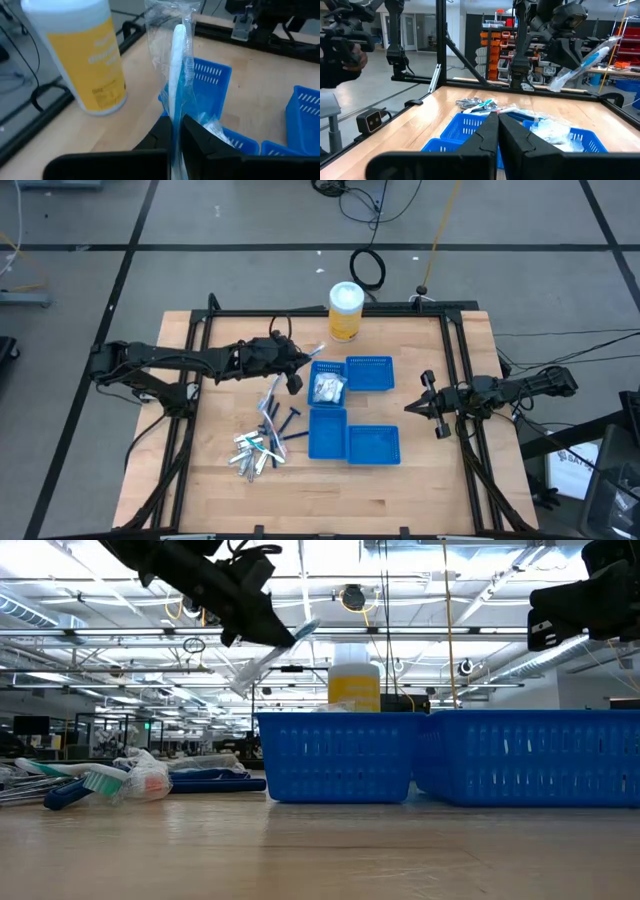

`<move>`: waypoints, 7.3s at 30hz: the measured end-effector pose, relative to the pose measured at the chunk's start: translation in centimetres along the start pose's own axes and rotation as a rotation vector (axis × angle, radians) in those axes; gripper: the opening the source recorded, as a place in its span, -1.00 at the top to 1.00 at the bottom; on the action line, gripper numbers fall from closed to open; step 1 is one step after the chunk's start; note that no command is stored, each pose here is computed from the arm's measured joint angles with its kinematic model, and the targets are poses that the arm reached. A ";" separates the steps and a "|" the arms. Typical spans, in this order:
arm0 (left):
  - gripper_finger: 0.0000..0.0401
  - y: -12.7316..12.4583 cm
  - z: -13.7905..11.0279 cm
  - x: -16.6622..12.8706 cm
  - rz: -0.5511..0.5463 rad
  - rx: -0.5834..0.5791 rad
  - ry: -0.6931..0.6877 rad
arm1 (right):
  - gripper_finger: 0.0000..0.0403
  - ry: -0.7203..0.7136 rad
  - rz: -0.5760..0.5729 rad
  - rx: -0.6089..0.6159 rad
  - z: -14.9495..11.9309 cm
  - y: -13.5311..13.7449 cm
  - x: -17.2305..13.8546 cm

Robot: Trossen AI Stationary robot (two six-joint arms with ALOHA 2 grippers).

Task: Pick & Place Travel size toiletries
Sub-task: Put the blue toothbrush into the top right blue bin

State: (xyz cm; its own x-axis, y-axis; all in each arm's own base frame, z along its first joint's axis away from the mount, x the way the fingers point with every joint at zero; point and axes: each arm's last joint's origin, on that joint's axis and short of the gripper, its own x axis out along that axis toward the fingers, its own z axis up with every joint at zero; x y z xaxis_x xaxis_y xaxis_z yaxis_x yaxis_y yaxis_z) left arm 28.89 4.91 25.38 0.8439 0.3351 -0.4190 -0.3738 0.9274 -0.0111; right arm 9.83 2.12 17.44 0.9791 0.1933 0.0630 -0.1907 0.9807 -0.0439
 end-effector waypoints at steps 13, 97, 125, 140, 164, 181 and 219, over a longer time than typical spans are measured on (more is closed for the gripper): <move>0.93 1.2 1.4 0.2 -0.218 0.145 -0.129 | 0.98 -0.040 -0.002 0.001 0.4 0.0 0.0; 0.91 0.5 1.2 2.4 -0.454 0.213 -0.237 | 0.76 -0.095 -0.358 0.050 4.7 -9.4 19.3; -0.56 -0.1 1.9 1.5 -0.026 0.125 -0.078 | 0.91 0.439 -0.473 -0.037 10.8 -8.4 12.5; -0.40 0.3 1.7 1.6 0.005 0.135 -0.056 | 0.91 0.867 -0.529 0.194 7.5 -9.9 11.1; -0.36 0.4 0.8 1.6 0.012 0.101 0.034 | -0.14 0.845 -0.519 0.180 5.4 -11.0 13.8; -0.39 0.4 0.8 1.6 0.012 0.091 0.039 | -0.32 0.767 -0.609 0.129 7.3 -10.9 12.8; -0.39 1.2 -10.3 -0.8 0.379 -0.509 0.750 | -0.26 0.407 -0.544 -0.079 7.3 -8.7 11.0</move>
State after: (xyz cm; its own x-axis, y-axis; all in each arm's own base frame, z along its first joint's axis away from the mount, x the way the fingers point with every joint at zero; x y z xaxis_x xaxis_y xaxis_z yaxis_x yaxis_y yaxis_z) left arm 23.84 4.08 16.34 0.2362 0.2407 -0.9414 -0.8393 0.5388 -0.0729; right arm 21.71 -4.02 25.78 0.8857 -0.3684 -0.2825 0.3263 0.9269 -0.1856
